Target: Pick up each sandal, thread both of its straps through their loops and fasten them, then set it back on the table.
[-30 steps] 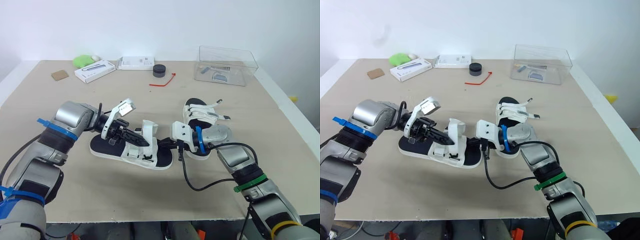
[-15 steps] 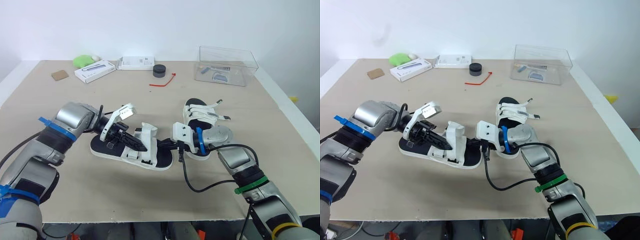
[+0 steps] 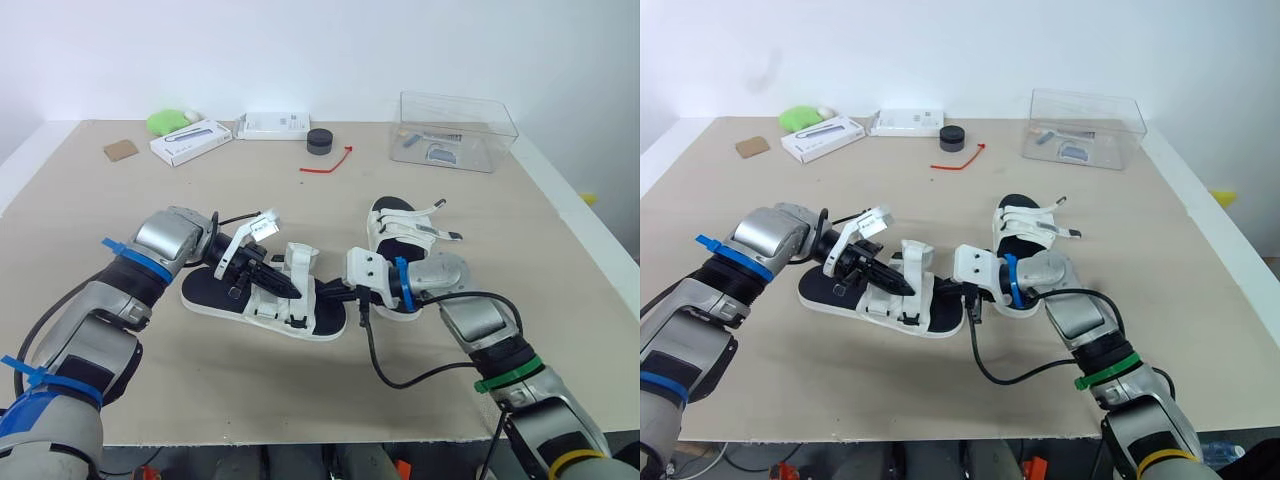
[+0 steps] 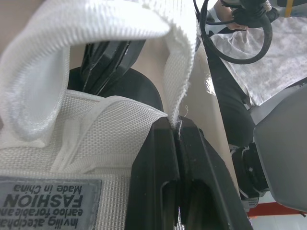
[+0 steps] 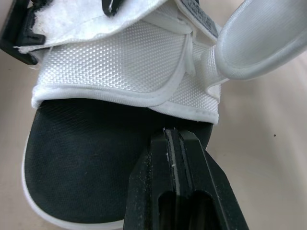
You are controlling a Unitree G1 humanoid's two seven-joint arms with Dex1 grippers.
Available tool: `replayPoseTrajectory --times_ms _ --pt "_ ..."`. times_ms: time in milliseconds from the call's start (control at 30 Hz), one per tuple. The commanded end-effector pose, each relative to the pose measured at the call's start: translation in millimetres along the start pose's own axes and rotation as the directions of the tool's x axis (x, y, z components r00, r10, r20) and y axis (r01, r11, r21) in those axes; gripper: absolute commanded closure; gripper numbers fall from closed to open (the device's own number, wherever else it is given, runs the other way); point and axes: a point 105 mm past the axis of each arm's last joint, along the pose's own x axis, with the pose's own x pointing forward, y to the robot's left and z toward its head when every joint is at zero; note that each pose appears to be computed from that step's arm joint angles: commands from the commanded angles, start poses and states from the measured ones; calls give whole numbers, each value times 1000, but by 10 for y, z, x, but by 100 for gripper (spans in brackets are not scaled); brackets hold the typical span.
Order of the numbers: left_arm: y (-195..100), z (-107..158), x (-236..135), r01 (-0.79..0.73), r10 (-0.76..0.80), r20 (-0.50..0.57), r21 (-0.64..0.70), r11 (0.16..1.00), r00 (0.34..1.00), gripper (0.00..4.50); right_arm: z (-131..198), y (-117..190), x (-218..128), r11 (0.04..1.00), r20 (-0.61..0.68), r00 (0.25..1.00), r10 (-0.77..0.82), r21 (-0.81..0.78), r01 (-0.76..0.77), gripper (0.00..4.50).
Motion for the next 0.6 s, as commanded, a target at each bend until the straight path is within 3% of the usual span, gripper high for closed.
replayPoseTrajectory --times_ms 33,233,600 --pt "-11 44 -32 -10 10 3 26 1000 1000 447 130 -13 -95 1000 32 999 -16 1 16 450" --pt "-28 55 -30 -3 4 -2 34 999 1000 447 78 194 -134 993 32 999 17 114 -20 450" --pt "-37 35 -30 -4 4 -16 44 999 1000 447 -34 245 -76 990 -10 1000 16 139 -15 450"
